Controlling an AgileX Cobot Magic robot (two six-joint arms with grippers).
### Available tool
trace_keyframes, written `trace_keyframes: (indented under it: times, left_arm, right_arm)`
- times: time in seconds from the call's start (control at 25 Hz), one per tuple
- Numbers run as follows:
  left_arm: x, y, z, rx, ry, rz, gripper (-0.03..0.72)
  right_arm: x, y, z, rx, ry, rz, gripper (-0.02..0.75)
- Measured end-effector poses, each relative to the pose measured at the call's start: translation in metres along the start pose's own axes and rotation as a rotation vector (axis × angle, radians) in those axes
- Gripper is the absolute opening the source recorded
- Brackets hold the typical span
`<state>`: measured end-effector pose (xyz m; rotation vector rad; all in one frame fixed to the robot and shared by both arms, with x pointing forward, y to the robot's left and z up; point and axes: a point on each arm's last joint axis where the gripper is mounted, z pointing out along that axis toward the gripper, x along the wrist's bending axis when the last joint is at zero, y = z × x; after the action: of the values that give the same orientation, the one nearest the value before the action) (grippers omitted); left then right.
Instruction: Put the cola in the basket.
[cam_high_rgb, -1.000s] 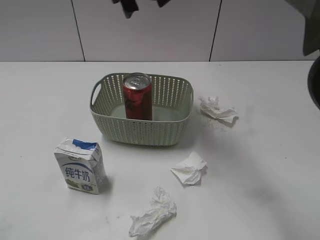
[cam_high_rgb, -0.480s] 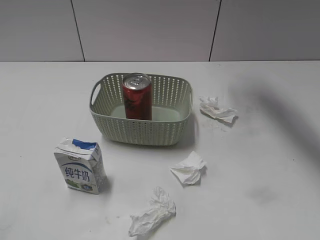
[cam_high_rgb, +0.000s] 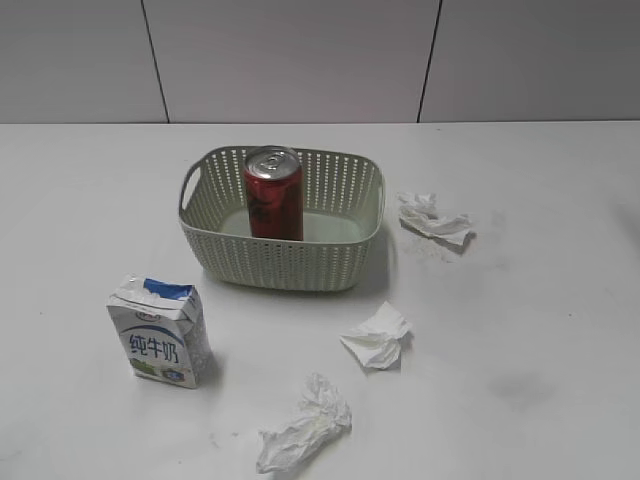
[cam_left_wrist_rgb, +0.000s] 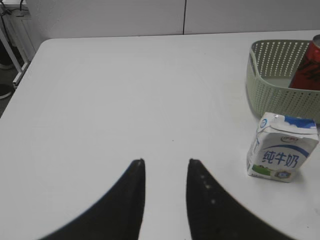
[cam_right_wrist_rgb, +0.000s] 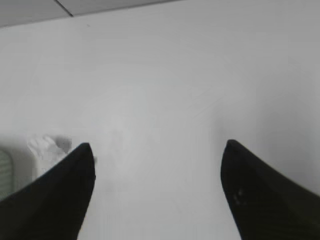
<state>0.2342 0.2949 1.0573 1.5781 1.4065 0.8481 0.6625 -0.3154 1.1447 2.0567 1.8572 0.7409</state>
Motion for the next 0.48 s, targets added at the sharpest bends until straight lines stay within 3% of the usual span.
trace_keyframes:
  times: [0.28,0.48]
  left_arm:
    - [0.000,0.000,0.000,0.000,0.000,0.000,0.228]
    - [0.000,0.000,0.000,0.000,0.001,0.000,0.228]
  right_arm:
    - [-0.001,-0.101,-0.026,0.200,0.009,-0.109,0.590]
    - [-0.005,-0.188,-0.046,0.179,0.002,-0.145,0.590]
